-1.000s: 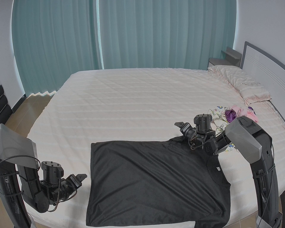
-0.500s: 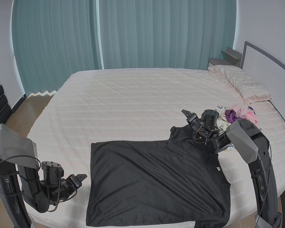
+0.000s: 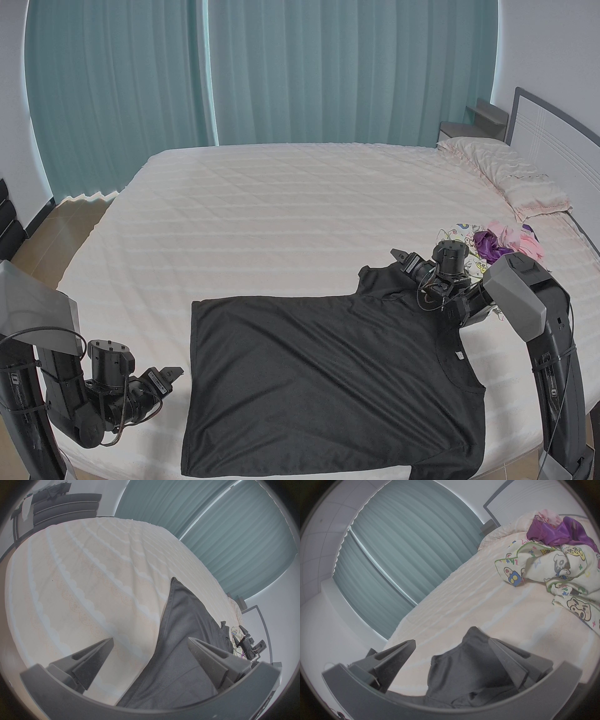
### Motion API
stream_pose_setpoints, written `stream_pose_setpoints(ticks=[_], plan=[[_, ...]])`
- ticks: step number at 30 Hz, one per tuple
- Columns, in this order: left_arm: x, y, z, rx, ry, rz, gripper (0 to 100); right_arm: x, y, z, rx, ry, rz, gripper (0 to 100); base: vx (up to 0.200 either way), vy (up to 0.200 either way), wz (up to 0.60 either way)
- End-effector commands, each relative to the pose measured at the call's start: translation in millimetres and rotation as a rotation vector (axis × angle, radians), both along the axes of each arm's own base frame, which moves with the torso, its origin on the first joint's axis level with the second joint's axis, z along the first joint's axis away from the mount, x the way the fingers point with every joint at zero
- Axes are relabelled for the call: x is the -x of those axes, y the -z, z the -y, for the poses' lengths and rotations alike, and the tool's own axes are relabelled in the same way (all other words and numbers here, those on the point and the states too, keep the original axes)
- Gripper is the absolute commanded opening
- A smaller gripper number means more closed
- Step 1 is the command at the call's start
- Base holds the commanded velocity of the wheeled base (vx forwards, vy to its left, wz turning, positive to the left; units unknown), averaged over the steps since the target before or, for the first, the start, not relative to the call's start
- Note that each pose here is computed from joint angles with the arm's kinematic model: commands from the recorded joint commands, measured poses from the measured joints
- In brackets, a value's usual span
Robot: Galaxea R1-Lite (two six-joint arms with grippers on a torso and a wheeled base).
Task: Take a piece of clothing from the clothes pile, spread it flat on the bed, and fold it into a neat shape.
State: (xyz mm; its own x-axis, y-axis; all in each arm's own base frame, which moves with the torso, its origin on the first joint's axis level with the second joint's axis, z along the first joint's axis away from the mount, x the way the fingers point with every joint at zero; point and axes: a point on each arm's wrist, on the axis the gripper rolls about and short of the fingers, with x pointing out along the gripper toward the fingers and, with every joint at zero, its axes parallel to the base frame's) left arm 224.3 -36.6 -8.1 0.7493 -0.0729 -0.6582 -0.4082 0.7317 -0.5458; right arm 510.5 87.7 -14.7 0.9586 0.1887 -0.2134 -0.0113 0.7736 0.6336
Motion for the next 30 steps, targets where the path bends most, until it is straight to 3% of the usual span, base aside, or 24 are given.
stream_pose_setpoints(ticks=[1, 10, 17, 18, 30], plan=[[0.0, 0.0, 0.1, 0.0, -0.001, 0.0, 100, 0.3, 7.4, 11.4, 0.043, 0.01, -0.031, 100, 0.0, 0.0, 0.0], [0.8, 0.5, -0.1, -0.001, -0.001, -0.004, 100, -0.7, 27.6, 20.4, 0.134, -0.016, -0.057, 100, 0.0, 0.0, 0.0], [0.8, 0.5, 0.3, -0.001, 0.001, -0.004, 100, 0.1, 42.2, 20.4, 0.151, -0.026, -0.087, 100, 0.0, 0.0, 0.0], [0.8, 0.5, 0.3, -0.001, 0.001, -0.004, 100, -0.7, 45.5, 21.2, 0.155, -0.025, -0.094, 0, 0.0, 0.0, 0.0], [1.5, 0.9, 4.0, 0.009, 0.009, -0.007, 100, -17.9, 29.2, 28.8, 0.15, 0.032, -0.009, 0, 0.0, 0.0, 0.0]])
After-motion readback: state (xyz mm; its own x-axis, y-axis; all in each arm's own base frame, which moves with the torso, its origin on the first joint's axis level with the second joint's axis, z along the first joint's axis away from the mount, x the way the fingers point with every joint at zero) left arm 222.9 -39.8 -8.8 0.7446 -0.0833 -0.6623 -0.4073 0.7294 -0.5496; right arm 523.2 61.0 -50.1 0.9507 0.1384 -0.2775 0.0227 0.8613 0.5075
